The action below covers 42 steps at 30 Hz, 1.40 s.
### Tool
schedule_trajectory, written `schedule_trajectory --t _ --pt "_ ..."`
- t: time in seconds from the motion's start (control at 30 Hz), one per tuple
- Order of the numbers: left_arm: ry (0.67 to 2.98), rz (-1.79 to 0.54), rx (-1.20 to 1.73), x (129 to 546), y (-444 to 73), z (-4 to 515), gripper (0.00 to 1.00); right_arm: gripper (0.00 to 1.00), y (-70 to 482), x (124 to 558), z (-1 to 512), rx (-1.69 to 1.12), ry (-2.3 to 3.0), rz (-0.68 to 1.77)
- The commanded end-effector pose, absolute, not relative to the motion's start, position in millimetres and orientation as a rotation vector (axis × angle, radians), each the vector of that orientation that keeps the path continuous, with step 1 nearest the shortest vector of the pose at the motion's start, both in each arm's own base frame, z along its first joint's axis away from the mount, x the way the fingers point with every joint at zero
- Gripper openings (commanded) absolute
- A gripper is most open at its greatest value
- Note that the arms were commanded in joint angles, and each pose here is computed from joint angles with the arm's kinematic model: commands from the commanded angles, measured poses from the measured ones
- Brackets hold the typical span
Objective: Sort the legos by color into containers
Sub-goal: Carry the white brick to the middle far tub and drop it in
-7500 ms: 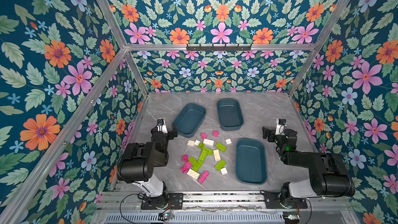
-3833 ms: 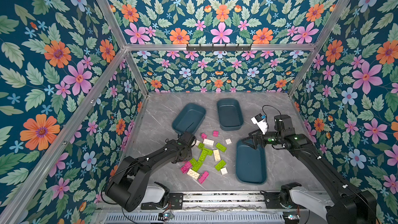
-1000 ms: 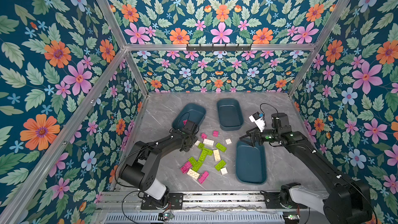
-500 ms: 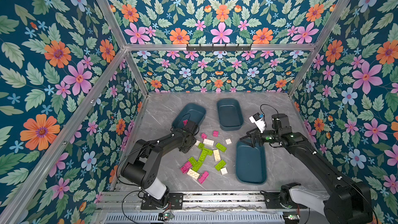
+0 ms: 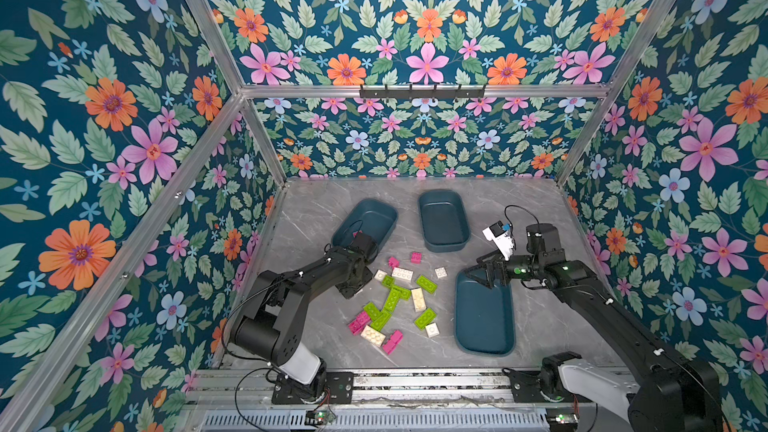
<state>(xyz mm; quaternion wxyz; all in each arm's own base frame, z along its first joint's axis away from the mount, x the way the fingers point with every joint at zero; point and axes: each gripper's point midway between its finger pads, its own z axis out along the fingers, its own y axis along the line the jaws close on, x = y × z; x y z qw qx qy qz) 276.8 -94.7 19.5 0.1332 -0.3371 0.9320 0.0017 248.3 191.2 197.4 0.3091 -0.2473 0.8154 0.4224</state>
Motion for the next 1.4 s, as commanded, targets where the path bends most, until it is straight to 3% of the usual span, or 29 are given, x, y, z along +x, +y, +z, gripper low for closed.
schedule_trajectory --t 0.0,0.27,0.6,0.87,1.37 --pt "2.74 0.064 -0.885 274 -86 18 0.5 0.99 190 249 199 -0.651 2.145 1.103" --pt "2.739 0.053 -0.85 273 -85 26 0.3 0.99 190 249 199 -0.648 2.144 1.097" --pt "2.685 0.106 -0.69 286 -76 88 0.29 0.99 191 254 206 -0.638 2.116 1.102" --pt "2.62 0.088 -0.404 352 -94 146 0.29 0.99 195 262 216 -0.627 2.078 1.126" --pt "2.606 -0.049 -0.15 452 -142 145 0.26 0.99 193 265 217 -0.618 2.077 1.09"
